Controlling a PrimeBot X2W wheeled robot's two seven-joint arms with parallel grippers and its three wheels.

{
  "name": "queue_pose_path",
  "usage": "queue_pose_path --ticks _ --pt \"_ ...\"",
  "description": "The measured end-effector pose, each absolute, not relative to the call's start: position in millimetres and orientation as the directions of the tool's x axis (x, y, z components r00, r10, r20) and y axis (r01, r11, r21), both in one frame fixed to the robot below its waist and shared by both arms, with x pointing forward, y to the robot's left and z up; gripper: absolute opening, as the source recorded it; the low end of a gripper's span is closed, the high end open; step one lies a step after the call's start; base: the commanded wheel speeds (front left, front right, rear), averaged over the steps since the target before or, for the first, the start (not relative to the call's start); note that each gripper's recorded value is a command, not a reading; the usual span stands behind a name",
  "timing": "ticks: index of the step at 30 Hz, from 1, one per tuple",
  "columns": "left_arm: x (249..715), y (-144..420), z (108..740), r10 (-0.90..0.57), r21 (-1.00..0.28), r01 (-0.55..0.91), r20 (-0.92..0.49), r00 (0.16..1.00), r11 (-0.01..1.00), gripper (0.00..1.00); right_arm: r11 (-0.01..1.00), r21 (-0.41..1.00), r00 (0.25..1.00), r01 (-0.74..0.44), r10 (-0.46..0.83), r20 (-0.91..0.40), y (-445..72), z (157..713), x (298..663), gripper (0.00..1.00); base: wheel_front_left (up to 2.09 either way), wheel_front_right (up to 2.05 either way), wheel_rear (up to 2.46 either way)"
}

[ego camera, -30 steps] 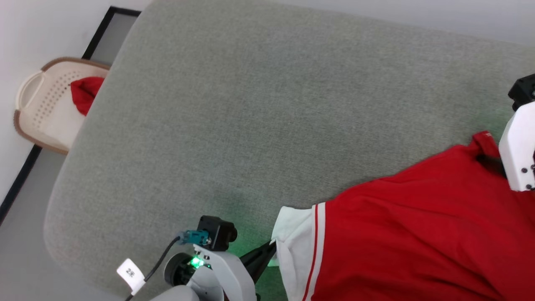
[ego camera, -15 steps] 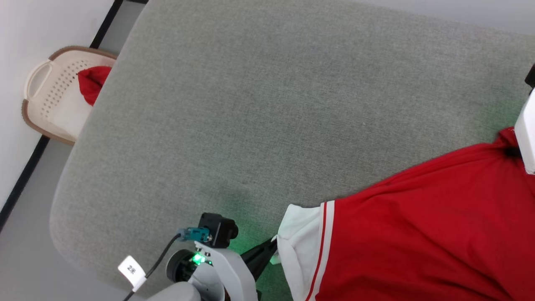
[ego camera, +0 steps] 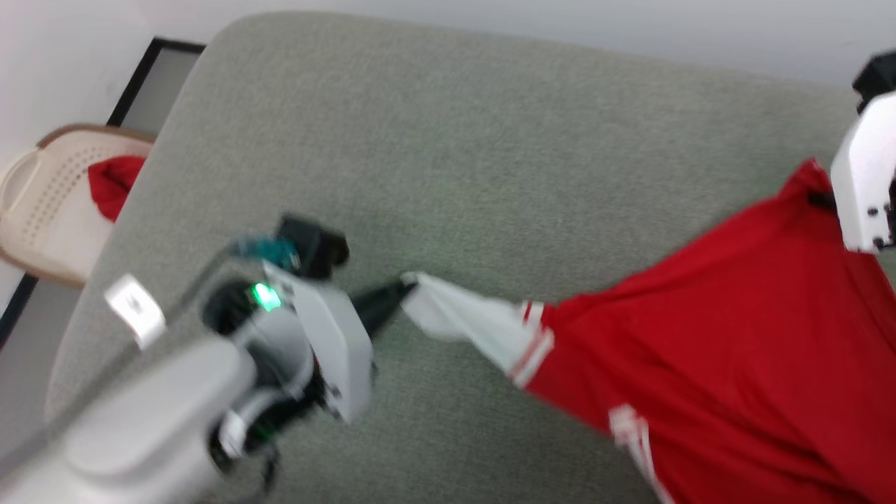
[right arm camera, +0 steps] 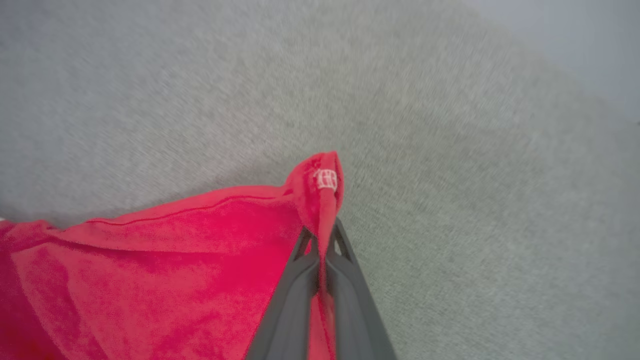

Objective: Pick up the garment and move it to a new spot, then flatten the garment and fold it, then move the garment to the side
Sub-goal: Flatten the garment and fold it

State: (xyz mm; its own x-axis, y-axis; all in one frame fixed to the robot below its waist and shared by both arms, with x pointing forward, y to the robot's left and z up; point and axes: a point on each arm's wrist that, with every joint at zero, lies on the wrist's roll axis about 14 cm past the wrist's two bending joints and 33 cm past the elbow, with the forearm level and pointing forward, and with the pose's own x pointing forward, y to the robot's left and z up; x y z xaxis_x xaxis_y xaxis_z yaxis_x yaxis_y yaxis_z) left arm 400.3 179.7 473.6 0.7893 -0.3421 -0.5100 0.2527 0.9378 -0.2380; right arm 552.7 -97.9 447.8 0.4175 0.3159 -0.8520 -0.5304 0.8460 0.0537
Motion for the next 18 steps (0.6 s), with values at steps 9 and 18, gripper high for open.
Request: queue_pose_path --ticks 9,18 --pt "465 196 595 -0.331 0.028 0.373 -0.405 0.852 0.927 0.0 0.849 -0.059 0.681 -0.525 0.377 -0.628 -94 560 576 0.0 0.0 0.0 0.0" --pt "514 202 693 -0.294 0.188 0.353 -0.28 0.914 0.917 0.0 0.876 -0.21 0.871 -0.434 0.348 -0.345 -117 665 583 0.0 0.0 0.0 0.0"
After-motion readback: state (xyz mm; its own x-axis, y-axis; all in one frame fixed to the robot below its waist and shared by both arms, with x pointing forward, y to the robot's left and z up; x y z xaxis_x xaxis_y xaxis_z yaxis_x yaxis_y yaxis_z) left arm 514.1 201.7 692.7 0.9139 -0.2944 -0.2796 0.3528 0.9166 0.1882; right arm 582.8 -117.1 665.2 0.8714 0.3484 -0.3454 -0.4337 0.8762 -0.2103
